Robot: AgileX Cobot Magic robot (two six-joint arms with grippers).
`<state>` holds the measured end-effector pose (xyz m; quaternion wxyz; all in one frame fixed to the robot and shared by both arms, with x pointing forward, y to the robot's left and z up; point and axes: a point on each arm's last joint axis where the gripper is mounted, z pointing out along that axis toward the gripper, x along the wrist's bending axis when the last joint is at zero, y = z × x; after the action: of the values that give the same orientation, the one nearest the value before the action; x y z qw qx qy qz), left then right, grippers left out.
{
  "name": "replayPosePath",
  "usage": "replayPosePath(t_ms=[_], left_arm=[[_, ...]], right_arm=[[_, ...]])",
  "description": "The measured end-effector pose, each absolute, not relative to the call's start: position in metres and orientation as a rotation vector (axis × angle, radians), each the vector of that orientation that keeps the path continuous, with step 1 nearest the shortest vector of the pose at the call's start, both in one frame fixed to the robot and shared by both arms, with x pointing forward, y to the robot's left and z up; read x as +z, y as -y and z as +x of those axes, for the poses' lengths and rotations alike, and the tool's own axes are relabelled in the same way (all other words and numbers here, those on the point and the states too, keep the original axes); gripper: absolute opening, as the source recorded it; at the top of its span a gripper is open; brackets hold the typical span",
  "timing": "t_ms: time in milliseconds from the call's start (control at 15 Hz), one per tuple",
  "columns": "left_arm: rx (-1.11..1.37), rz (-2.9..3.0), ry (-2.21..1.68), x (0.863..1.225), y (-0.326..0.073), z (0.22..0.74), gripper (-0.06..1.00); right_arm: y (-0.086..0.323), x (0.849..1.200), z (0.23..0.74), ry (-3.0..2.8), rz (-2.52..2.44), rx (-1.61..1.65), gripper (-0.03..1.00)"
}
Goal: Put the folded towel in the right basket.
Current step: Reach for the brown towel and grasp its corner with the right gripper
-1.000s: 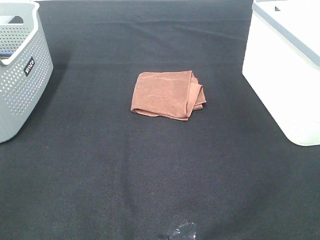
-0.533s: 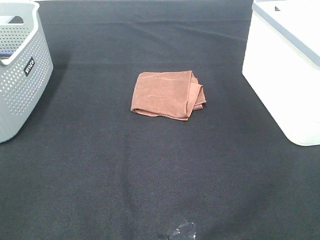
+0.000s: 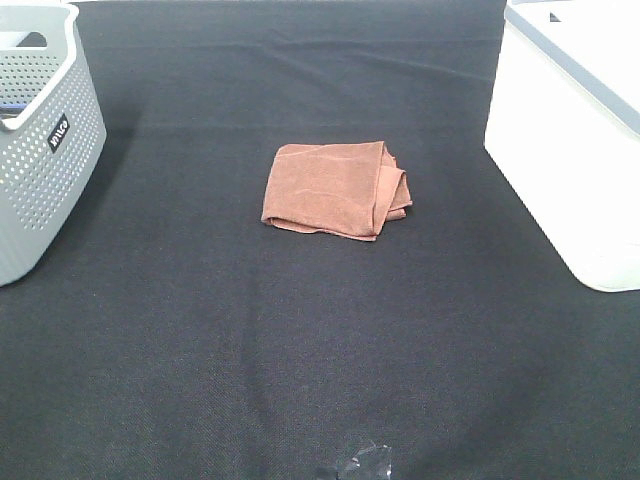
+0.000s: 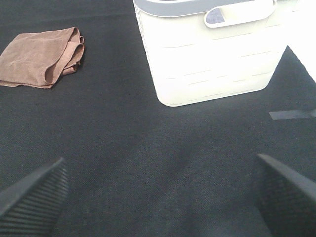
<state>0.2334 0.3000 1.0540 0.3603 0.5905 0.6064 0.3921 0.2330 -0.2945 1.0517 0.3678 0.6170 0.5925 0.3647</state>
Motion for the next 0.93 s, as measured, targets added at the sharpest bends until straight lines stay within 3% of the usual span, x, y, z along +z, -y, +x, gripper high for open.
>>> replayPosePath(t_ms=[933], left_arm=[[1.011, 1.522, -1.563, 1.054, -0.3, 0.2334, 0.99]], right_arm=[[0.2945, 1.0517, 0.233, -1.522, 1.585, 0.937, 0.97]])
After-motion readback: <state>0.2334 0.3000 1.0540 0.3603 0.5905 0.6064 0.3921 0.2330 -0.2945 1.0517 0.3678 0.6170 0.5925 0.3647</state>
